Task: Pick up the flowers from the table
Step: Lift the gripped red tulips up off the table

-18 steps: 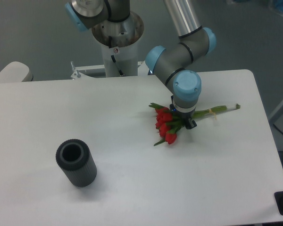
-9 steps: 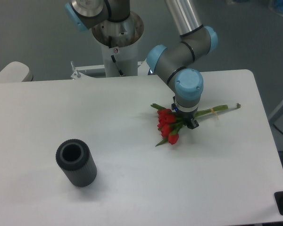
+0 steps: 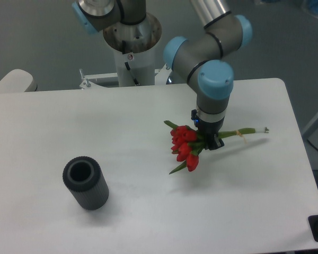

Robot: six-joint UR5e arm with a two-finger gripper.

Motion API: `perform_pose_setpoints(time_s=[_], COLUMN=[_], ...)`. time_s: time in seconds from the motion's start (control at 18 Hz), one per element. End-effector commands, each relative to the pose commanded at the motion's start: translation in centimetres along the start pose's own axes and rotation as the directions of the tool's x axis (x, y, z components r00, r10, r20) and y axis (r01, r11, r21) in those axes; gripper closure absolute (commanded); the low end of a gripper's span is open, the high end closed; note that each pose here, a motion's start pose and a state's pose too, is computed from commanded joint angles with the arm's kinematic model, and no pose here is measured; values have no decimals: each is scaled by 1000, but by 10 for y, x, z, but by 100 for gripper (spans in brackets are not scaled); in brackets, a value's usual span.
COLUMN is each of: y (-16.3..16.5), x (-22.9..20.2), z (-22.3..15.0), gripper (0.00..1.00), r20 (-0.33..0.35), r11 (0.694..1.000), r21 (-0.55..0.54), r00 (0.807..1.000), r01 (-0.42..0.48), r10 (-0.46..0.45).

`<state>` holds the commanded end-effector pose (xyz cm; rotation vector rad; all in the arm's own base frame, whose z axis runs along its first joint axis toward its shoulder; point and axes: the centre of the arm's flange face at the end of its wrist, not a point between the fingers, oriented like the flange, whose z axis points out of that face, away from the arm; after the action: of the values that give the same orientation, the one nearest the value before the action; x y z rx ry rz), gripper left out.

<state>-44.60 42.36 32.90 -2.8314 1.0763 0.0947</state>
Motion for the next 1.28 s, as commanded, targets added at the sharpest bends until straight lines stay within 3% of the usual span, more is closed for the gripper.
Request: perform_pose_setpoints(time_s=[0.44,0.67,0.78,1.0,1.28], y=[-3,-8,-11,-13,-16], x=[-26,-30,-31,-31,-33], z=[-44,-48,-49,-49,-52], gripper=[60,60,60,60,60], r20=[81,69,60,57,40], r11=[960,905,889,887,850], r21=[272,400,424,428,486], r00=[993,980,975,974,966], r01=[64,142,171,174,205], r10=[-89,-184,-216,-219,-256])
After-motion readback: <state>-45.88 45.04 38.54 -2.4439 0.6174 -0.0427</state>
